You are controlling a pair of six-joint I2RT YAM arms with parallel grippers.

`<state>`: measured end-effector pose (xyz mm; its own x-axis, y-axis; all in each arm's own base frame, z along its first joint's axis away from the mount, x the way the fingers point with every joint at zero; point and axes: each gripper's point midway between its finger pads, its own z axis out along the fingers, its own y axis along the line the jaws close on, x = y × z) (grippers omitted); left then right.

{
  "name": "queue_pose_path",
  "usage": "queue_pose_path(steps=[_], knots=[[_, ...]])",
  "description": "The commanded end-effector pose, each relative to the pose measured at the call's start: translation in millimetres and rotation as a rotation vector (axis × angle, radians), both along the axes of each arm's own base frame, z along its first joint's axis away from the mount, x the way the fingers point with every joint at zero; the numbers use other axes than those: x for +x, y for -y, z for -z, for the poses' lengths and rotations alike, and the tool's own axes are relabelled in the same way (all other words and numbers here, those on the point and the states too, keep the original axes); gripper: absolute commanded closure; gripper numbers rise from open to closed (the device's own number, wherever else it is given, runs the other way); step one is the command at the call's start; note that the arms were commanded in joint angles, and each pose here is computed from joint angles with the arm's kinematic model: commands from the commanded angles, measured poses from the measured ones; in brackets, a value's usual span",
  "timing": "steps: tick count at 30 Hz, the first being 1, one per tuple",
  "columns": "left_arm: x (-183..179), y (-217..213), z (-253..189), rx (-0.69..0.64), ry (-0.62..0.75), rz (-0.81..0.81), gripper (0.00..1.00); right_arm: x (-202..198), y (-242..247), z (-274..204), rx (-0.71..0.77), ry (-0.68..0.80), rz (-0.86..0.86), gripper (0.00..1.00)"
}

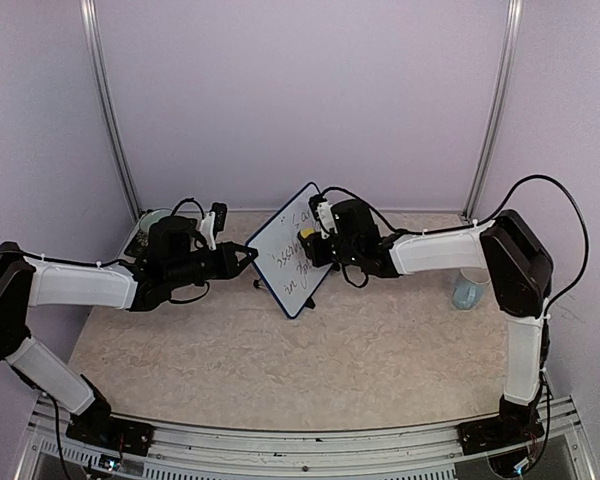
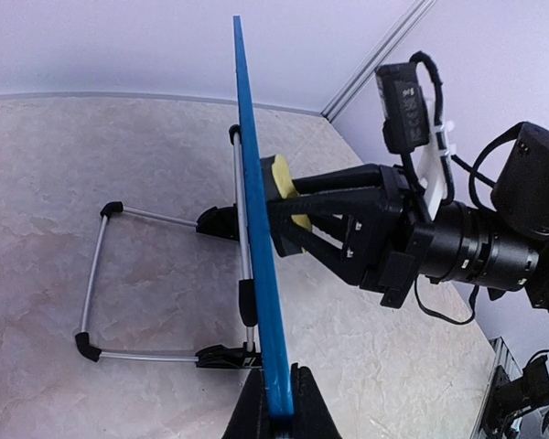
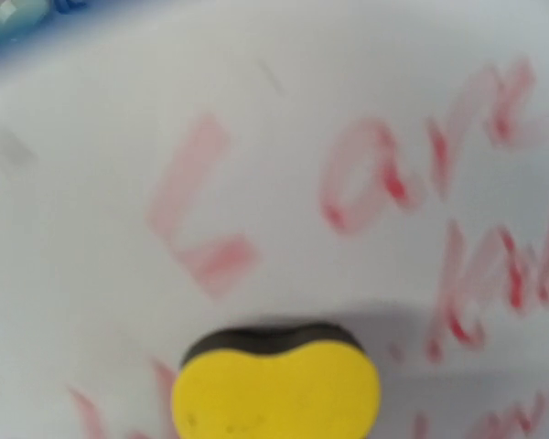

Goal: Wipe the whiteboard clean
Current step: Erase the whiteboard at the center of the board.

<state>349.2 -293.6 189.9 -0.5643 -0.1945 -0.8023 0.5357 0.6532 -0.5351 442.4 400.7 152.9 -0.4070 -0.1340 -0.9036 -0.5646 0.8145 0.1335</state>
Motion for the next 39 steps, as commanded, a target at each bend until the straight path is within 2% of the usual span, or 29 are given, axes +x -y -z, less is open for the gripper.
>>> queue_pose_path(steps=[1,16,30,39], knots=[[-17.9,16.0,-3.3,-0.026,-0.005,0.102,1.00,-9.4,17.7,37.6,-0.066,-0.089,0.008,0.87],[-17.7,15.0,-3.2,-0.023,-0.005,0.099,1.00,24.9,-13.4,-38.4,0.003,0.031,-0.007,0.87],[-17.9,16.5,-2.0,-0.026,-0.010,0.104,1.00,-4.2,5.4,25.9,-0.025,-0.086,-0.018,0.87],[-17.2,15.7,-2.2,-0.025,-0.009,0.100,1.00,-1.0,-3.9,12.1,0.010,-0.074,-0.039,0.87]])
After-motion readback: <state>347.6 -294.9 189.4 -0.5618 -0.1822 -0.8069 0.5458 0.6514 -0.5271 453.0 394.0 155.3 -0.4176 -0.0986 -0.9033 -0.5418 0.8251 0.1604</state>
